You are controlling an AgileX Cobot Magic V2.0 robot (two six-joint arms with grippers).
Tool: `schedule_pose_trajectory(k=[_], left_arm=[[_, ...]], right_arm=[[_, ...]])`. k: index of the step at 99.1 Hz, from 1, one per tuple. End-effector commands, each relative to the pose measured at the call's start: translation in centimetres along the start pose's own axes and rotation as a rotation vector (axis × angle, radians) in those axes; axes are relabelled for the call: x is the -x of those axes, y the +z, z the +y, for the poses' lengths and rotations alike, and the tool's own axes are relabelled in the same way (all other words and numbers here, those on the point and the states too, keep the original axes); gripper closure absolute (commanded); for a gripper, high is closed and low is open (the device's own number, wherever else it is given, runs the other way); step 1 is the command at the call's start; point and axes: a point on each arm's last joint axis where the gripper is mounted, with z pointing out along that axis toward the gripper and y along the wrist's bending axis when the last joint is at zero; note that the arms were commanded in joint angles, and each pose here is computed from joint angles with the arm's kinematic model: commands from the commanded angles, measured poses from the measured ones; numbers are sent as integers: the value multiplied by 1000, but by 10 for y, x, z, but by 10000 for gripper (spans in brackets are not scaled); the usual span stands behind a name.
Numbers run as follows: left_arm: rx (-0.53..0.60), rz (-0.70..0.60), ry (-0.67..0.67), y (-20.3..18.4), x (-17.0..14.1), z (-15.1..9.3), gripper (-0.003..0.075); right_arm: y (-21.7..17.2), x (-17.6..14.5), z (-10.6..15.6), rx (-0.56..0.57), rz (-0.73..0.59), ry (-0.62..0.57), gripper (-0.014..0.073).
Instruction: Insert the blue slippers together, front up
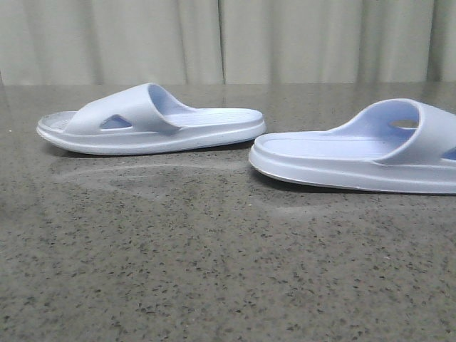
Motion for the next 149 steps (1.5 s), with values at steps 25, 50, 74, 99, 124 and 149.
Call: schedule_pose_trajectory(k=[25, 50, 74, 99, 124, 149], left_arm=[[-18, -93, -29, -7, 14, -4, 419], [-81, -29, -44, 5, 20, -6, 421], [-222, 22, -112, 37, 43, -4, 421], [-332, 44, -235, 68, 59, 23, 421], [-392, 104, -296, 102, 65, 41, 421], [-403, 127, -335, 125, 68, 52, 421]], right_arm=[[-3, 8, 8, 76, -19, -25, 702], [-3, 9, 8, 70, -27, -23, 702], [-3, 8, 8, 75, -23, -24, 702], [-4, 9, 9, 87, -28, -15, 702], [-4, 9, 10, 91, -32, -11, 702], [-4, 9, 9, 89, -35, -11, 702]])
